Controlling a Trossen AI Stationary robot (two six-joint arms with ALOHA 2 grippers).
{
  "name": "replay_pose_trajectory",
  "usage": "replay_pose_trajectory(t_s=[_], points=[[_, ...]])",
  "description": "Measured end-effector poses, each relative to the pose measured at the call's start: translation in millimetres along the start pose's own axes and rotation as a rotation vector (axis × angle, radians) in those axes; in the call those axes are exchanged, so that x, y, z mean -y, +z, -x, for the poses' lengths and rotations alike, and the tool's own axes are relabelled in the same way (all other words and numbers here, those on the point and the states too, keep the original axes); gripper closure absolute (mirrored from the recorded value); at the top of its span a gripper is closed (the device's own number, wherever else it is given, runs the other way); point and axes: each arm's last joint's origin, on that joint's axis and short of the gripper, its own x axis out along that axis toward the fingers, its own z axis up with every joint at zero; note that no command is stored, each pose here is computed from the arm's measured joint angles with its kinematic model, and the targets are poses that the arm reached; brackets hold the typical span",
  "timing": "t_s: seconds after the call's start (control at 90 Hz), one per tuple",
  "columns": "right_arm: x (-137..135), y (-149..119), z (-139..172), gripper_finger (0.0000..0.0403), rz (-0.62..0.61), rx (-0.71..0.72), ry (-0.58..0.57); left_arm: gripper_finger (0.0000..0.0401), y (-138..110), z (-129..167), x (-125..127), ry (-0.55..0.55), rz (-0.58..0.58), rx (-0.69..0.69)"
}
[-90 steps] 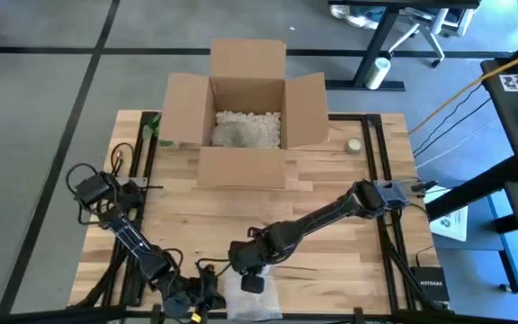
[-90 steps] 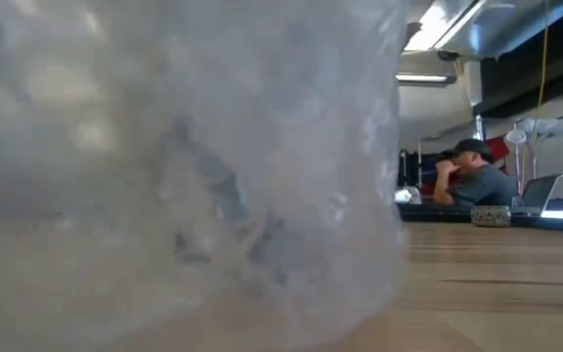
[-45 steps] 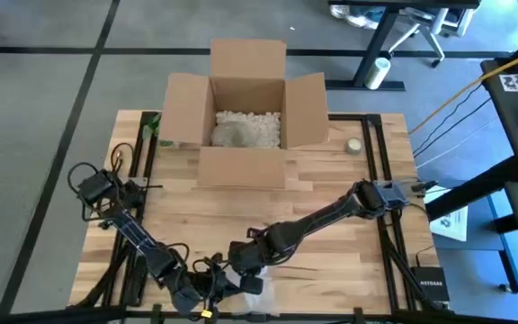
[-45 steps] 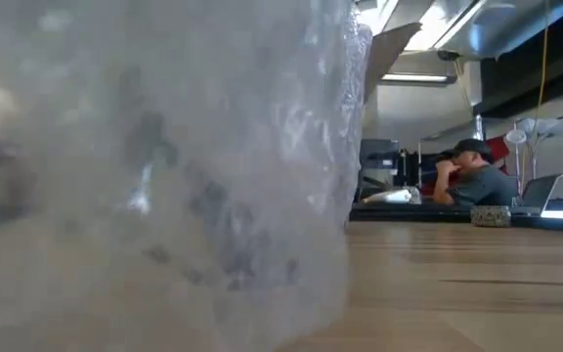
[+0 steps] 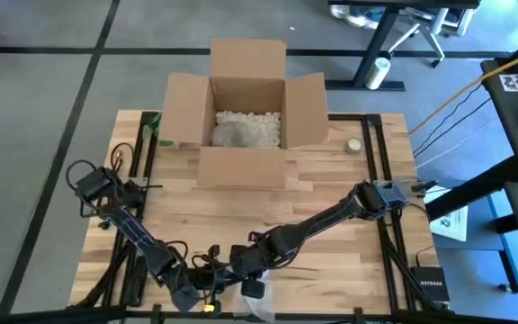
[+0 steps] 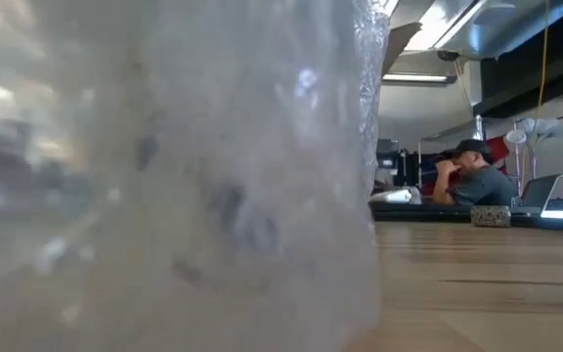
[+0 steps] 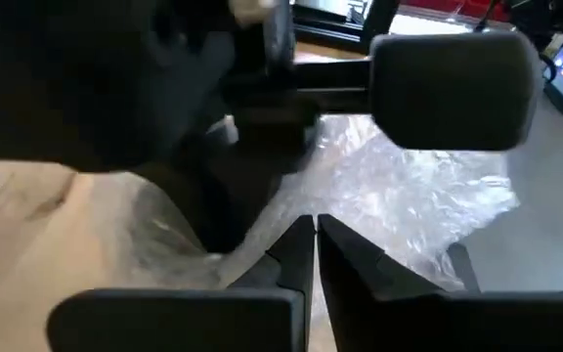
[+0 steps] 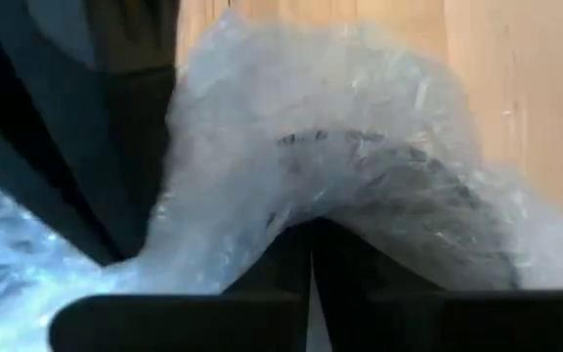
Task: Wrap mug
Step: Wrap the blue mug with the bubble wrap
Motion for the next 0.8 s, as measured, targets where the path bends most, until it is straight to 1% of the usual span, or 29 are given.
replay_pose_trajectory(t_s=[0.156, 0.233, 0.389, 0.444, 0.533, 0.644, 0.8], points=[[-5.5, -2.3, 12.9, 0.0403, 0.011, 0.020, -0.021, 0.0401, -1.8, -7.4, -7.7, 0.001, 0.056, -0.066], [-8.6, -3.5, 23.5, 0.0403, 0.017, 0.038, -0.040, 0.0401, -1.7, -7.8, -7.9, 0.000, 0.042, -0.067], [-13.2, -7.0, 41.4, 0.0403, 0.032, 0.112, -0.150, 0.0401, -0.8, -9.7, -9.6, 0.003, 0.038, -0.070], [-16.2, -7.8, 47.6, 0.0403, 0.041, 0.145, -0.173, 0.0401, -1.0, -9.7, -9.7, 0.004, 0.036, -0.071], [-23.7, -9.7, 54.1, 0.0403, 0.053, 0.173, -0.155, 0.0401, -1.1, -9.7, -9.8, 0.004, 0.036, -0.073], [-33.6, -11.9, 53.1, 0.0403, 0.090, 0.182, -0.095, 0.0401, -1.3, -9.8, -10.1, 0.005, 0.034, -0.075], [-37.8, -10.3, 53.3, 0.0403, 0.097, 0.177, -0.021, 0.0401, -1.6, -10.5, -11.5, 0.013, 0.037, -0.082]])
